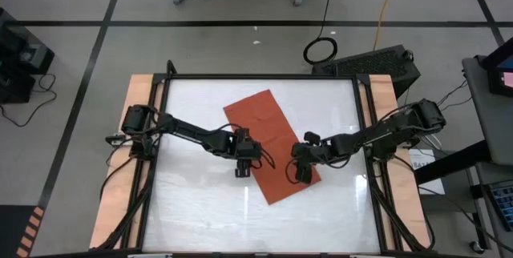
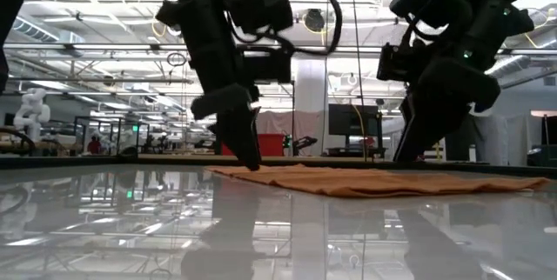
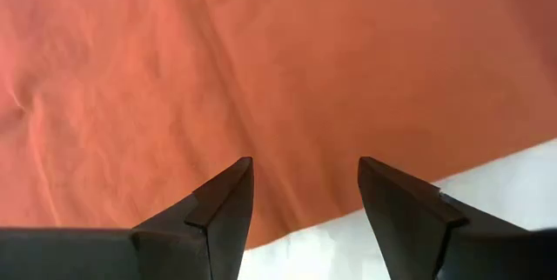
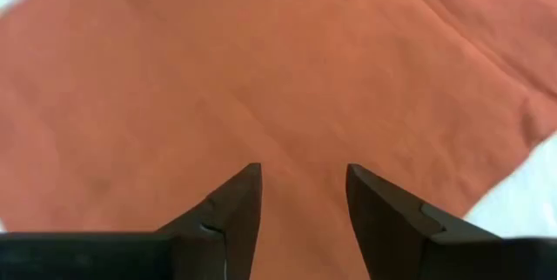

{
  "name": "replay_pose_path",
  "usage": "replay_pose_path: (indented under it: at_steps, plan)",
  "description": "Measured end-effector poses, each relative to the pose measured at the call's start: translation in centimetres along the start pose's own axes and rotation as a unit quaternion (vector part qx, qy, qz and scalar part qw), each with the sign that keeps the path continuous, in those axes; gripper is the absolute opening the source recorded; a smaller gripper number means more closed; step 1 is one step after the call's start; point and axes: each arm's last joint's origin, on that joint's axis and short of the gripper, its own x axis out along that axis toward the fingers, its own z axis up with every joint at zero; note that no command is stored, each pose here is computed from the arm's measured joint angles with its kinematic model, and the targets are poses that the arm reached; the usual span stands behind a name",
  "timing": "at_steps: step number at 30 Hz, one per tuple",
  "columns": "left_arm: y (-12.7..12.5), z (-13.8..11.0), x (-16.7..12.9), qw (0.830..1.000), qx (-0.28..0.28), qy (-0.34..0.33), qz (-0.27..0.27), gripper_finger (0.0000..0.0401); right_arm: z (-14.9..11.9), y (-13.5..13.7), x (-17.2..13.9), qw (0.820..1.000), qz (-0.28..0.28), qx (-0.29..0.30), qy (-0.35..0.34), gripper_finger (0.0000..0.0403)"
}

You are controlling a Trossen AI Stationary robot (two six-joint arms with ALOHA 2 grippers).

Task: Roll towel into tight, uniform cylinder
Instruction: Roll the kitchen towel

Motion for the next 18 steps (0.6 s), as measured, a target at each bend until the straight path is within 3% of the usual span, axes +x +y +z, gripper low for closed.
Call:
replay_pose_path:
  at_steps: [11,18]
  plan:
    - [1.4,-0.2,2.6,0.998,0.061,0.017,0.022,0.0214,-1.5,1.7,1.8,0.999,0.015,0.039,0.022,0.016]
    - [1.7,-0.3,2.5,0.987,0.151,0.026,0.042,0.0214,-1.8,4.8,2.2,0.993,0.091,0.073,-0.017,0.016]
